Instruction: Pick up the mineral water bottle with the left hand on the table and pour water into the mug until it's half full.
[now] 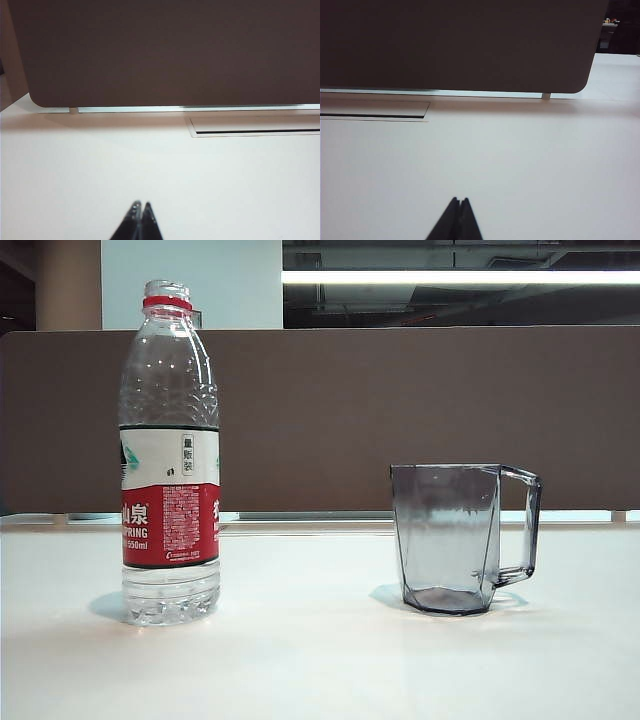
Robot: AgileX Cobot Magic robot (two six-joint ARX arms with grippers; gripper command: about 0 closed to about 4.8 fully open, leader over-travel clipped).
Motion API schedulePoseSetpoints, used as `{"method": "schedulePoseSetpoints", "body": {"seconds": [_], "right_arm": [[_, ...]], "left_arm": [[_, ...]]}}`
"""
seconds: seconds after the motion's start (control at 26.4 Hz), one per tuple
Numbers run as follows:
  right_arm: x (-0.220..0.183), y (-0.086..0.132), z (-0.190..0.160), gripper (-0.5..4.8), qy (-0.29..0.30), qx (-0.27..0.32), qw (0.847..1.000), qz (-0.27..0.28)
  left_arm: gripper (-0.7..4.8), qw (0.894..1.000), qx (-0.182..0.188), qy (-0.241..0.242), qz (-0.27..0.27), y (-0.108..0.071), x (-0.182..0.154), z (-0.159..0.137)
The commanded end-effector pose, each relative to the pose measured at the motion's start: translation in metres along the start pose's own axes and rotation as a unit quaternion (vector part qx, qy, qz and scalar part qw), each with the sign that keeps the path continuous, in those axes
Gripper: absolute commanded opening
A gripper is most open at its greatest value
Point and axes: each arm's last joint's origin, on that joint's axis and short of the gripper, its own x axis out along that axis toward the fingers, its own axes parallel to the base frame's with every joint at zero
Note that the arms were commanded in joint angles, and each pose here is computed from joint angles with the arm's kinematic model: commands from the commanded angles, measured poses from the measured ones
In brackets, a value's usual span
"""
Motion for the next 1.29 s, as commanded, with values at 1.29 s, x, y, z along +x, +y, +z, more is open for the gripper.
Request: {"method": "schedulePoseSetpoints", "body": {"seconds": [1.29], "right_arm": [[-0.033,-0.005,0.095,-0.05,-0.079,0.007,0.995,0.064]], "left_arm": [[-0.05,0.996,-0.029,-0.015,-0.084,-0.006,-0.003,0.07]]}}
